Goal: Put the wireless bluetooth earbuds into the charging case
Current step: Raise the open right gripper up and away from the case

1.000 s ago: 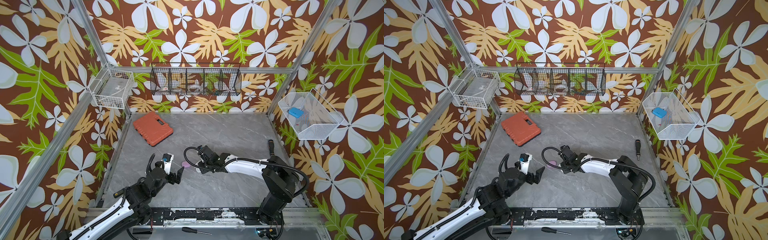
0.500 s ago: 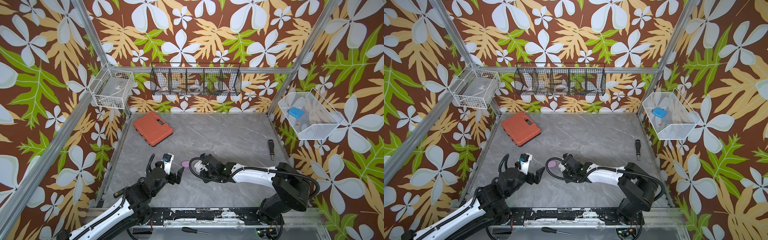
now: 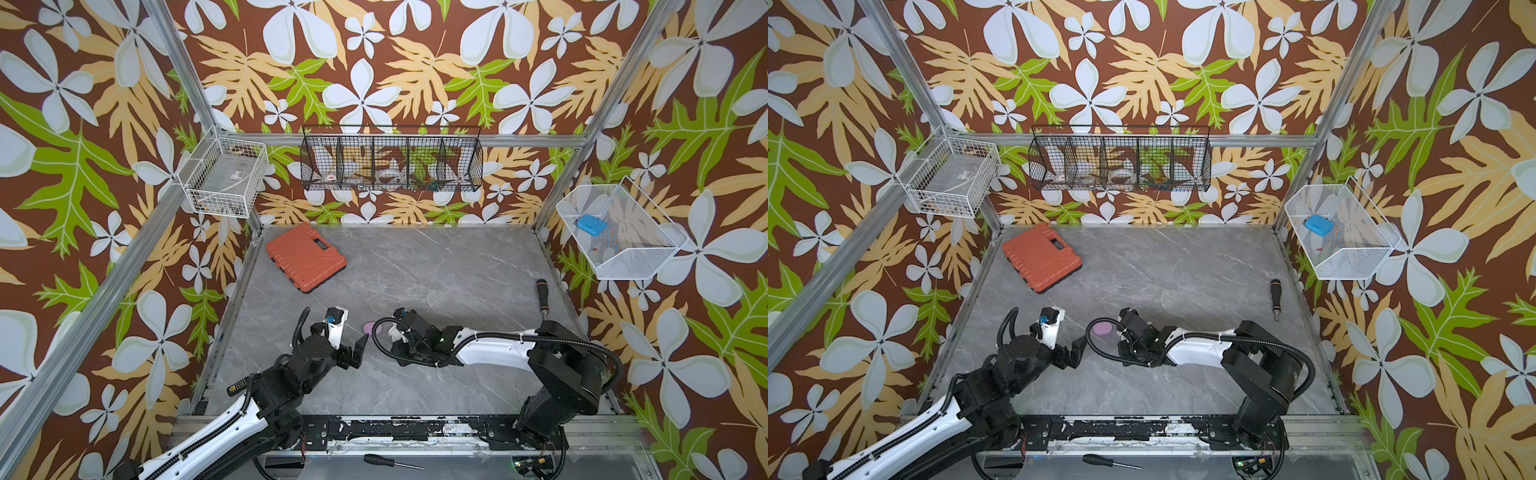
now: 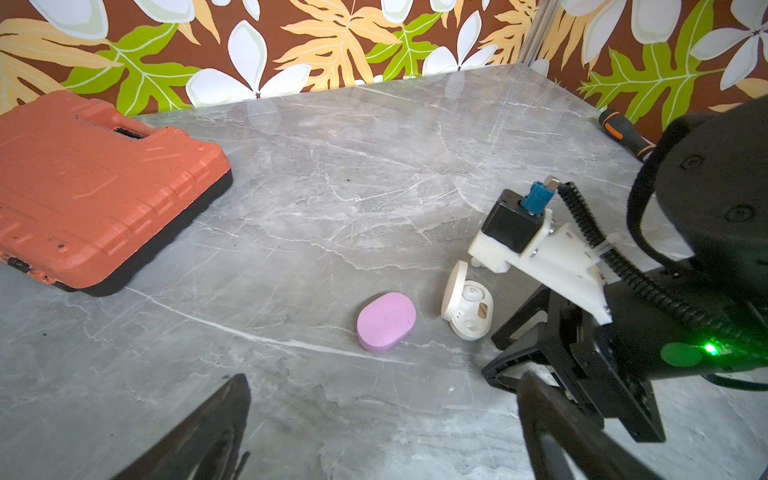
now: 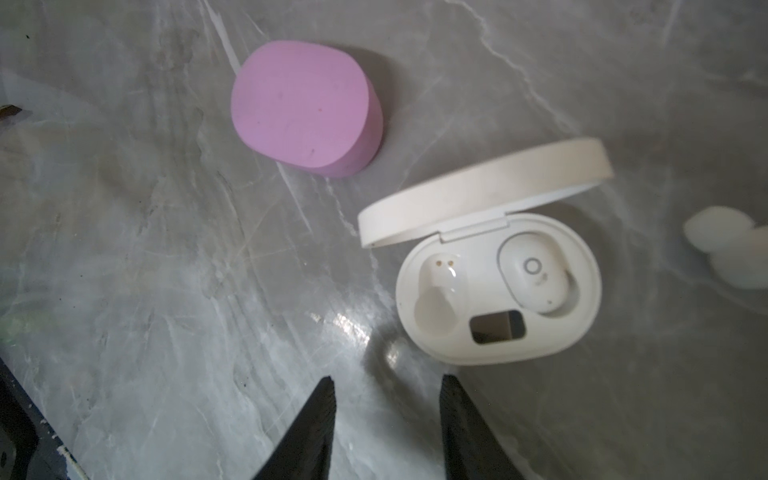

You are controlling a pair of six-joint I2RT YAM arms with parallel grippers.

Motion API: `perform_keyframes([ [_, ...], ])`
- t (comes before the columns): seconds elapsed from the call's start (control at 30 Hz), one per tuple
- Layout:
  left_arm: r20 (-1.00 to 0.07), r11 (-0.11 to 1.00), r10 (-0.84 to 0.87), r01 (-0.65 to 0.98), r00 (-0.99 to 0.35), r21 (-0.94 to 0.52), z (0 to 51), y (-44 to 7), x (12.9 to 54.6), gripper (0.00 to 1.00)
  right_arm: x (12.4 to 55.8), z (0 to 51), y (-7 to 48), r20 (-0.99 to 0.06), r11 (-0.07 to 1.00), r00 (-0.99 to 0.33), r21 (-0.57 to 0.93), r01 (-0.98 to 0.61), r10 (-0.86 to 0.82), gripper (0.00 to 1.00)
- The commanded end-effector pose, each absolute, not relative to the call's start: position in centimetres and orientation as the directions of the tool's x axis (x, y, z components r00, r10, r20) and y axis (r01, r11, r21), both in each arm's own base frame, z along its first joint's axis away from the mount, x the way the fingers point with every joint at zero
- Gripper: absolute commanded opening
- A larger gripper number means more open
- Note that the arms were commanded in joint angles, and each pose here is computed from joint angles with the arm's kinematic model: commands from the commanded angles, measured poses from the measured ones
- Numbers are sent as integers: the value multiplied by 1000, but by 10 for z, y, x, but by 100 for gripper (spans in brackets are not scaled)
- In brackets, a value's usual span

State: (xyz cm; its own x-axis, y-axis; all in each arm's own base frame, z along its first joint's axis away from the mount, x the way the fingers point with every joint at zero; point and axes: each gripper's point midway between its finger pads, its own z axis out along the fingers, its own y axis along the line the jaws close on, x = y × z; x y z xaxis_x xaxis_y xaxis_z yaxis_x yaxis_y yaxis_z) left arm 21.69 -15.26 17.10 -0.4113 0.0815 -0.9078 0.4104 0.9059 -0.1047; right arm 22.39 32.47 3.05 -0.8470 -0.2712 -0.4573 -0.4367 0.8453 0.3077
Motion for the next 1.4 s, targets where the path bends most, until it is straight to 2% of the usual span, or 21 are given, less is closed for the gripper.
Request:
perform_keyframes([
  [0.0,-917,906,60,407,-394,-116,177,-154,220,100,229,33,331,-468,844,-848,327,-426,-247,41],
  [0.7,-916,904,61,410,-397,-117,177,-154,220,100,239,32,346,-477,842,-849,341,-418,-228,41],
  [1.0,-917,903,61,412,-395,-118,177,-154,220,100,231,58,354,-506,800,-837,405,-443,-208,42],
  [1.23,-920,899,55,420,-388,-124,179,-155,218,100,232,100,314,-576,819,-809,406,-405,-114,43],
  [1.37,-919,899,55,419,-390,-124,179,-155,218,100,258,89,259,-530,899,-848,369,-235,-5,43],
])
